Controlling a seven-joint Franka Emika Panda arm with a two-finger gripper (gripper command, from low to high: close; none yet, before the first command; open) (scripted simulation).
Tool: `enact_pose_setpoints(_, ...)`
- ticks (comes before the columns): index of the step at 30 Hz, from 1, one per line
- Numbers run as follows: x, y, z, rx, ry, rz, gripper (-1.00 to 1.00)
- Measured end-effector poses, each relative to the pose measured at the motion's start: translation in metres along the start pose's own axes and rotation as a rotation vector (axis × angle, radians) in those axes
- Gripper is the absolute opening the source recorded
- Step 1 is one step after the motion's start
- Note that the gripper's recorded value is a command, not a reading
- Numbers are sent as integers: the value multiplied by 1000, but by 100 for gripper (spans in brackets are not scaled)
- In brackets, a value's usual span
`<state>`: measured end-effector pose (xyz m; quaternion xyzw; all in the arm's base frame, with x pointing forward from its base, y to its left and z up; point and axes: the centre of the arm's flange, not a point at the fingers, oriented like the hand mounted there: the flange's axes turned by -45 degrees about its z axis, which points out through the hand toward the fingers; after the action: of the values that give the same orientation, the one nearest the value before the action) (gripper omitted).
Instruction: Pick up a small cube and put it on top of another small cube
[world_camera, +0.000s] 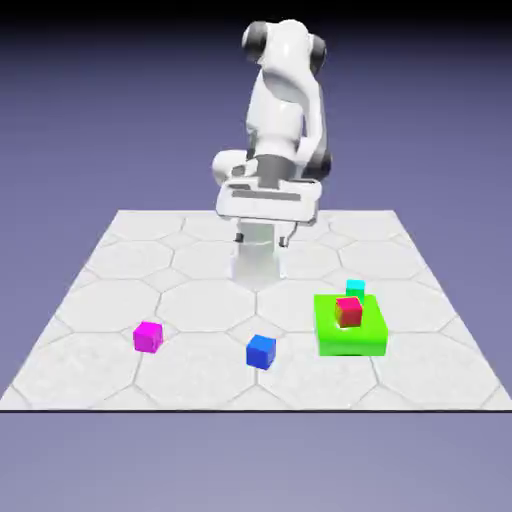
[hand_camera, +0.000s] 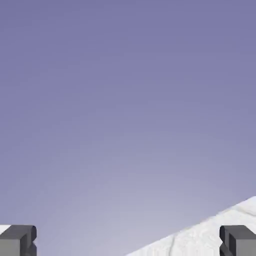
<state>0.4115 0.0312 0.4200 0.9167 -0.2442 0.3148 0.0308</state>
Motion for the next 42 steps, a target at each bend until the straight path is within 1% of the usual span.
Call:
enact_pose_setpoints(11, -28, -10, 52, -203, -74, 353, 0)
enact_pose_setpoints(22, -70, -11, 111, -429, -122, 717, 0)
enact_pose_setpoints(39, -150, -8, 181, -807, -124, 1266, 0)
enact_pose_setpoints(42, -156, -4, 191, -805, -117, 1265, 0)
